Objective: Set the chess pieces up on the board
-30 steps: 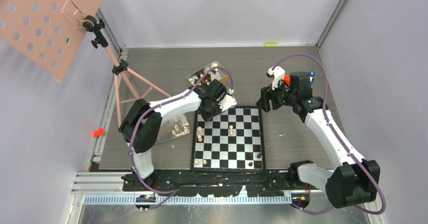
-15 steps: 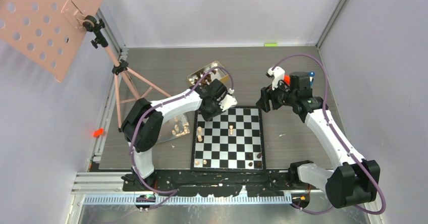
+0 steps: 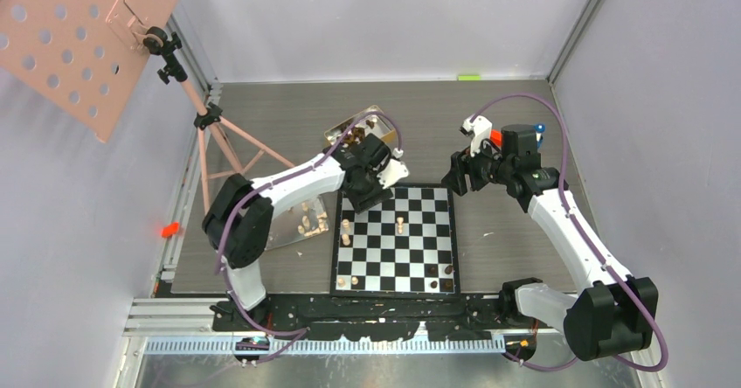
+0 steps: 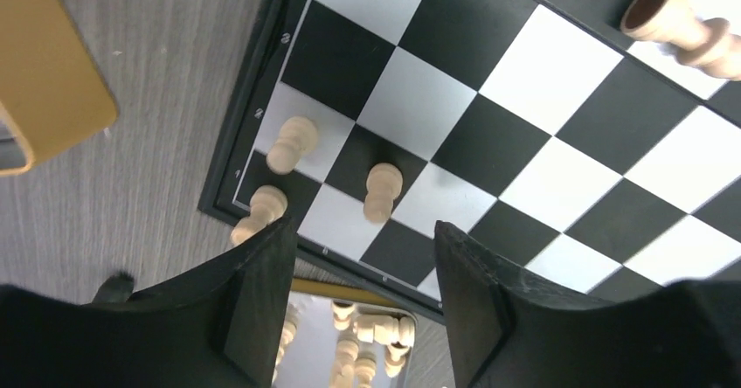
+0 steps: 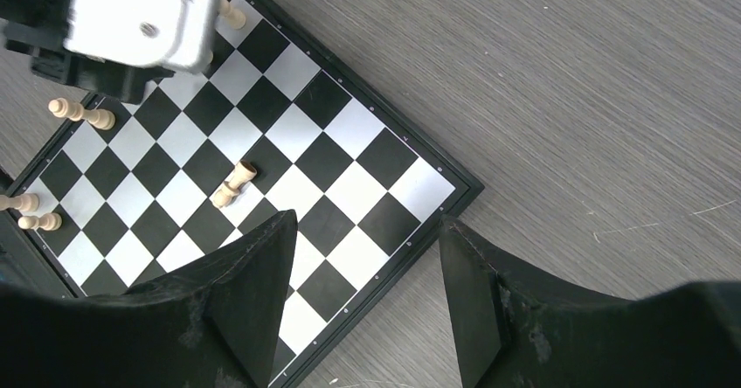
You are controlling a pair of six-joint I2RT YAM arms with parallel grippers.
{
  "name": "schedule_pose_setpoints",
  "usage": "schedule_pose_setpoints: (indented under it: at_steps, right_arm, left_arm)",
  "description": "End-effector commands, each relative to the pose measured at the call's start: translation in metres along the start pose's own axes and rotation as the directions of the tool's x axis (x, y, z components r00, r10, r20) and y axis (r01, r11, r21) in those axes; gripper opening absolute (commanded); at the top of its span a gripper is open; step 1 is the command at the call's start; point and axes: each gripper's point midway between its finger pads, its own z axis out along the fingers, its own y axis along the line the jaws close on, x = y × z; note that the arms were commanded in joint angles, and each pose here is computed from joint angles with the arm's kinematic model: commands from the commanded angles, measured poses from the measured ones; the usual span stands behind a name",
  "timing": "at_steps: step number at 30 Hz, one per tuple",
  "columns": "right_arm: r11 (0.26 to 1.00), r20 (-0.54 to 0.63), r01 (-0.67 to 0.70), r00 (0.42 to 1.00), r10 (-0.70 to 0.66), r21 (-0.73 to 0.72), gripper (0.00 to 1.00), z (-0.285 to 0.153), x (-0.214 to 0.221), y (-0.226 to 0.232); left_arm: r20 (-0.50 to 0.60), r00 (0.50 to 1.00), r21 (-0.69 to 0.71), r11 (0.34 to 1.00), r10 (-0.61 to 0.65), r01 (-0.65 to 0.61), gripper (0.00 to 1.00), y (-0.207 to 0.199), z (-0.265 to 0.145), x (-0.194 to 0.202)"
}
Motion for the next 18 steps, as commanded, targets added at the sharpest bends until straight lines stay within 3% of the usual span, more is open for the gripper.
schedule_pose_setpoints:
  at_steps: [1, 4, 11, 18]
  right_arm:
    - [0.999, 0.014, 0.017, 1.000, -0.017, -0.027, 0.67, 0.000, -0.004, 0.003]
    - [1.000, 0.015, 0.021, 1.000, -0.021, -0.021, 0.67, -0.001, -0.005, 0.002]
    - [1.000, 0.006, 0.027, 1.000, -0.027, -0.013, 0.67, 0.001, -0.002, 0.000]
    - [1.000, -0.004, 0.027, 1.000, -0.027, -0.009, 0.67, 0.002, 0.002, -0.002]
  left_arm:
    - [0.131, 0.991, -0.012, 1.000, 0.010, -0.008, 0.65, 0.002, -0.051, -0.018]
    - [0.161, 0.985, 0.040, 0.996, 0.067, -0.074, 0.70, -0.014, -0.068, -0.010]
    - [0.176, 0.943, 0.158, 0.938, 0.282, -0.309, 0.69, -0.080, -0.084, 0.027]
    - [0.155, 0.924, 0.326, 0.865, 0.348, -0.381, 0.65, -0.134, -0.074, 0.057]
